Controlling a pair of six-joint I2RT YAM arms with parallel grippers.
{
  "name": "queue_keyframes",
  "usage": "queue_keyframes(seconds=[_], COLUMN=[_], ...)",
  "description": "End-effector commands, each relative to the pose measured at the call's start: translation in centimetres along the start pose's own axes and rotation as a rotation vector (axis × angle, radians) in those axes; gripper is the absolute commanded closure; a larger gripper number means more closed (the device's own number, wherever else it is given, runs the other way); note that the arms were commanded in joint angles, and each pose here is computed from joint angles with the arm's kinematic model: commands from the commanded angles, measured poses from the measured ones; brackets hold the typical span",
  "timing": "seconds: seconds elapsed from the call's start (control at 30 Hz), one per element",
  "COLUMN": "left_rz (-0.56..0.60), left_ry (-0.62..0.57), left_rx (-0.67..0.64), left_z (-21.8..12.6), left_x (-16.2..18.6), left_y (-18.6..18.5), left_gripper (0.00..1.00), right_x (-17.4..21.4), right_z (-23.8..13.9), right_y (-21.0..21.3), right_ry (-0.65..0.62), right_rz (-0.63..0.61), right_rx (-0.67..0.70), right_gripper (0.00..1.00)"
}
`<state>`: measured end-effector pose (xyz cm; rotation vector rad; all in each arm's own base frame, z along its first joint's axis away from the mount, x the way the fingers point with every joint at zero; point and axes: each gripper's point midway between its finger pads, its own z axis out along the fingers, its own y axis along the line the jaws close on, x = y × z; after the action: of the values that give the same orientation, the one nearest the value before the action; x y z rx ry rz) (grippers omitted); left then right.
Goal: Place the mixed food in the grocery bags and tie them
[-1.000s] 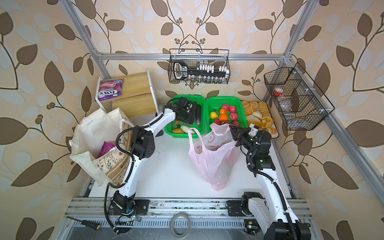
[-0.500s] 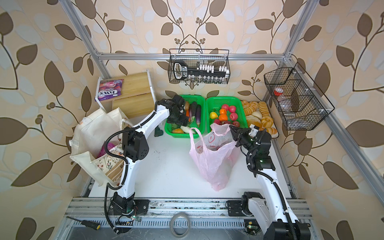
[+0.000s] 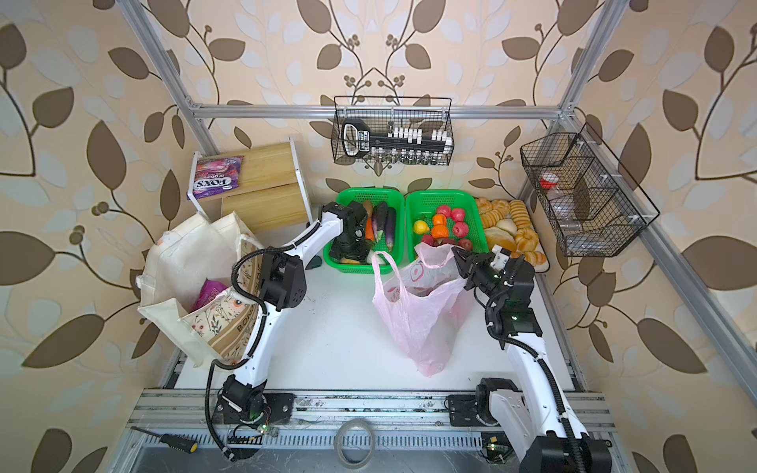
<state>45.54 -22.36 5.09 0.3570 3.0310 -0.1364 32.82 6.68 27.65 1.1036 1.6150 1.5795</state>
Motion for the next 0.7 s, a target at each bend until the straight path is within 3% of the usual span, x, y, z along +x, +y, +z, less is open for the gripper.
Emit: queue_keyframes(seconds=[0.0, 0.07, 0.13, 0.37, 0.67], left_rz=[0.024, 0.039, 0.048, 0.074, 0.086], left_ry=[0.041, 0.002, -0.059, -0.301, -0.468], left_rx=[0.034, 0.059, 0.074, 0.114, 0.215], left_z=[-0.7, -1.9, -3.8, -12.5, -20.6], left_x=[0.8, 0.1, -0.7, -2.6, -0.4], left_y=[-0.3, -0.8, -1.2, -2.0, -3.3], left_gripper=[0.23, 0.34, 0.38, 0.42, 0.42], right_x=[-0.1, -0.1, -0.2, -0.2, -0.3], right_z=[0.0, 0.0, 0.0, 0.0, 0.2], right_y=[0.0, 0.1, 0.0, -0.2, 0.0], right_ry=[0.001, 0.001, 0.0, -0.001, -0.001], right_rz=[0.038, 0.037, 0.036, 0.036, 0.035], right_rx=[-0.015, -0.016, -0.016, -0.013, -0.02], right_gripper=[1.0, 1.0, 1.0, 1.0, 1.0])
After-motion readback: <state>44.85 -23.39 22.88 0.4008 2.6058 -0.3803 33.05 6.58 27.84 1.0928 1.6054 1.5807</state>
